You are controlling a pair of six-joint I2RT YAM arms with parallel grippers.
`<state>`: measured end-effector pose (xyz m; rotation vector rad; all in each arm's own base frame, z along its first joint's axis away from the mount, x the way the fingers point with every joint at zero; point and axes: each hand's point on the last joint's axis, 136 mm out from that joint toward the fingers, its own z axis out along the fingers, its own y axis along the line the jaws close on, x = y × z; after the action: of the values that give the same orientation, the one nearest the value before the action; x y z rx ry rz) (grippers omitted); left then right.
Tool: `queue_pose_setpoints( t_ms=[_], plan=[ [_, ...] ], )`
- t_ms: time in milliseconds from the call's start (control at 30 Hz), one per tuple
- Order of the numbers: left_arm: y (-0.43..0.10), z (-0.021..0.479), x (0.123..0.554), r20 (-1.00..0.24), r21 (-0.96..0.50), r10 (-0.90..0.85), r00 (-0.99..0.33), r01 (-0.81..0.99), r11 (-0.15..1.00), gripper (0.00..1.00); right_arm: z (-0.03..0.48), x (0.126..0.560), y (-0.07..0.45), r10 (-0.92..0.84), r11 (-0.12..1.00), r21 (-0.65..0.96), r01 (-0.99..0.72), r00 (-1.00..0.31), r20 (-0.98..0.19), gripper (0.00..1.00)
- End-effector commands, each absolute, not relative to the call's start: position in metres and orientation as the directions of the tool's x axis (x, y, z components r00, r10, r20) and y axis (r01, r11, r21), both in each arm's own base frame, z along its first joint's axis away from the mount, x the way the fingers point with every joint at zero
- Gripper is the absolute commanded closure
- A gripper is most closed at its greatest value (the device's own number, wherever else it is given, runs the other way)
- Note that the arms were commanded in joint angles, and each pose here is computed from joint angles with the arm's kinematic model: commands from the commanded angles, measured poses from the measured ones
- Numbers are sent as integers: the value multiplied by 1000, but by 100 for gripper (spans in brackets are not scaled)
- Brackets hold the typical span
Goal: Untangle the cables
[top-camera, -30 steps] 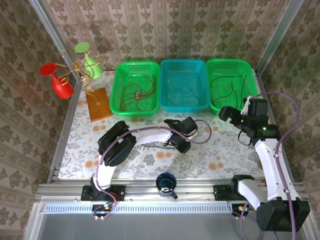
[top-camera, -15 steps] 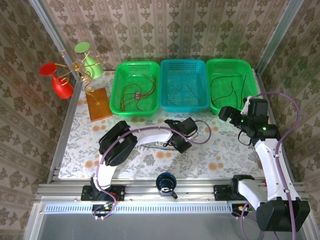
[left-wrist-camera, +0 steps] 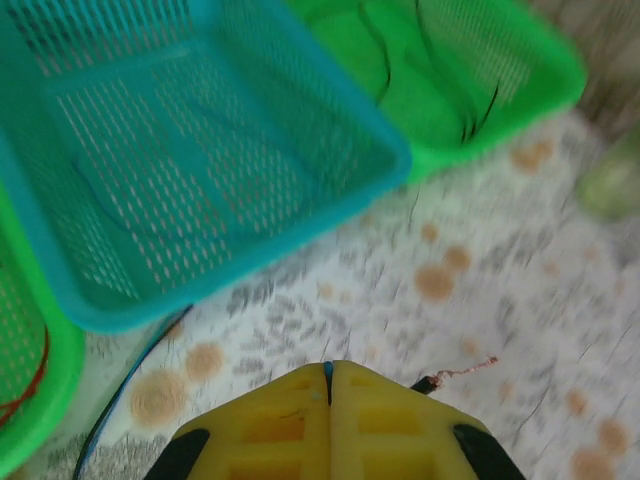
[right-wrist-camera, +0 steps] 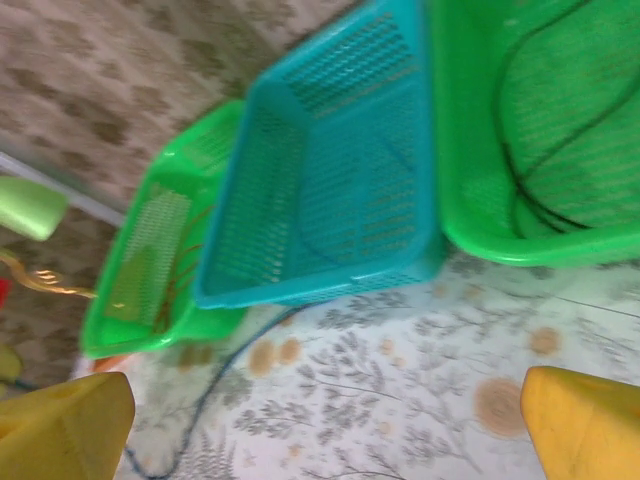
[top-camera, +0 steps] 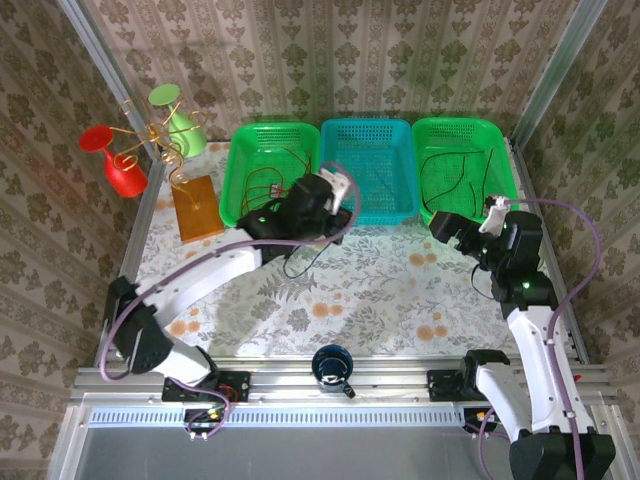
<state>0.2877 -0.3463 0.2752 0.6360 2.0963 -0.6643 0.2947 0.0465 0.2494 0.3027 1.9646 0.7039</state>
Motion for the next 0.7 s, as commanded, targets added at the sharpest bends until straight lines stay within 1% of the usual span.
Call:
queue_pose_setpoints(
  t_ms=[0,67,200,267,333,433,500,600,667],
  plan=[
    [-347,291,288,-815,-387,62,-577,620,683,100,299,290,77,522,691,627,-360,-351,-777,0],
    [-339,303,292,-803,-450,-2,-596,604,658,100,311,282,93,508,671,592,-447,-305,-806,0],
    [-330,319,292,-777,-543,-86,-623,596,591,100,315,264,144,377,646,461,-608,-270,-886,0],
    [-330,323,291,-765,-573,-107,-635,596,562,100,315,259,166,340,606,434,-666,-276,-899,3],
    [-330,323,289,-751,-595,-119,-649,588,547,100,317,259,182,332,562,436,-703,-291,-897,9],
    [-331,318,288,-725,-631,-139,-675,569,527,100,321,266,198,336,519,458,-722,-321,-885,19],
    [-334,315,286,-706,-661,-159,-691,561,498,100,326,271,207,329,497,464,-733,-336,-883,23],
    [-335,311,286,-693,-678,-173,-700,552,485,100,324,290,211,351,519,510,-686,-373,-859,28],
    [-334,308,286,-690,-681,-177,-702,545,489,100,327,300,213,380,513,540,-668,-387,-840,31]
  ],
)
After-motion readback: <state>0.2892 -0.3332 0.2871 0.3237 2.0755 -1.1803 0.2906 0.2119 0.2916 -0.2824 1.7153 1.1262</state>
